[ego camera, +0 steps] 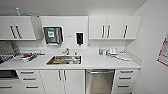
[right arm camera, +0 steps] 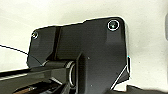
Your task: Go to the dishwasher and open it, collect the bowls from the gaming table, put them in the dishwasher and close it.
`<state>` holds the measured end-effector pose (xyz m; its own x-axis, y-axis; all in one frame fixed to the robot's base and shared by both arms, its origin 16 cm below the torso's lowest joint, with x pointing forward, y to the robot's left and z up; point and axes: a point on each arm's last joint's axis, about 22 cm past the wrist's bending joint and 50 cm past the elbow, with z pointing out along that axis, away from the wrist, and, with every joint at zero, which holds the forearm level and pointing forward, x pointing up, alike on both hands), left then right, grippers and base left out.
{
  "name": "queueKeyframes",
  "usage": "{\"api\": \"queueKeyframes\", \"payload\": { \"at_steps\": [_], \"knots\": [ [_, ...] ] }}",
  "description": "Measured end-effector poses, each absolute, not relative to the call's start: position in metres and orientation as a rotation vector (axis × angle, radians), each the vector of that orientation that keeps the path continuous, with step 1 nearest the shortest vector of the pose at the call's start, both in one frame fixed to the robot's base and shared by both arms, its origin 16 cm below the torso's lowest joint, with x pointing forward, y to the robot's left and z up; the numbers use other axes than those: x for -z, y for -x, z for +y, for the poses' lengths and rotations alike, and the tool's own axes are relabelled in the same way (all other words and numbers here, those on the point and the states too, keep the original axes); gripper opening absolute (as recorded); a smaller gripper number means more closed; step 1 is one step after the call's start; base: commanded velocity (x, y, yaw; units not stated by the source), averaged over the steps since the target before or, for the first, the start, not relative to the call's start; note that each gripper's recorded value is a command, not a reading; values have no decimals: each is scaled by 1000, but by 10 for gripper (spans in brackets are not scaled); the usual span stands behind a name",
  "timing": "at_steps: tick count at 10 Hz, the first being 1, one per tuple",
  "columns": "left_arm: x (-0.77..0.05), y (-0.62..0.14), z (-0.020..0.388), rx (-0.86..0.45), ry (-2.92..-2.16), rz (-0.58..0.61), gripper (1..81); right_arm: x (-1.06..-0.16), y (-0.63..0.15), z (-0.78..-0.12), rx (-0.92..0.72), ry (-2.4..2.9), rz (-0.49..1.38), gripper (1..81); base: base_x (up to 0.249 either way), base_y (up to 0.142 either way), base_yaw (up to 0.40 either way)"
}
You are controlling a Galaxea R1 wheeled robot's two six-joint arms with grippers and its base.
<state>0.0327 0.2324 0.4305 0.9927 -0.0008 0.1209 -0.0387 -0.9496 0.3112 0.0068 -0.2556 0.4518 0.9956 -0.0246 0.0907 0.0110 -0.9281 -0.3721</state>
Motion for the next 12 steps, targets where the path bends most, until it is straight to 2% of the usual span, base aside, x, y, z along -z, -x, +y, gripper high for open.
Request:
{"api": "queueKeyframes", "payload": {
  "at_steps": [8,10,12],
  "knots": [
    [-432,-43,232,-194,-2815,-31,811,-453,-21,-252,163,2751,7,811,134,0,0],
    [-429,-9,233,-125,-2821,-27,811,-451,14,-251,89,2753,12,811,139,0,0],
    [-431,-38,232,-181,-2817,-31,811,-452,-16,-252,147,2751,8,811,140,0,0]
  ]
}}
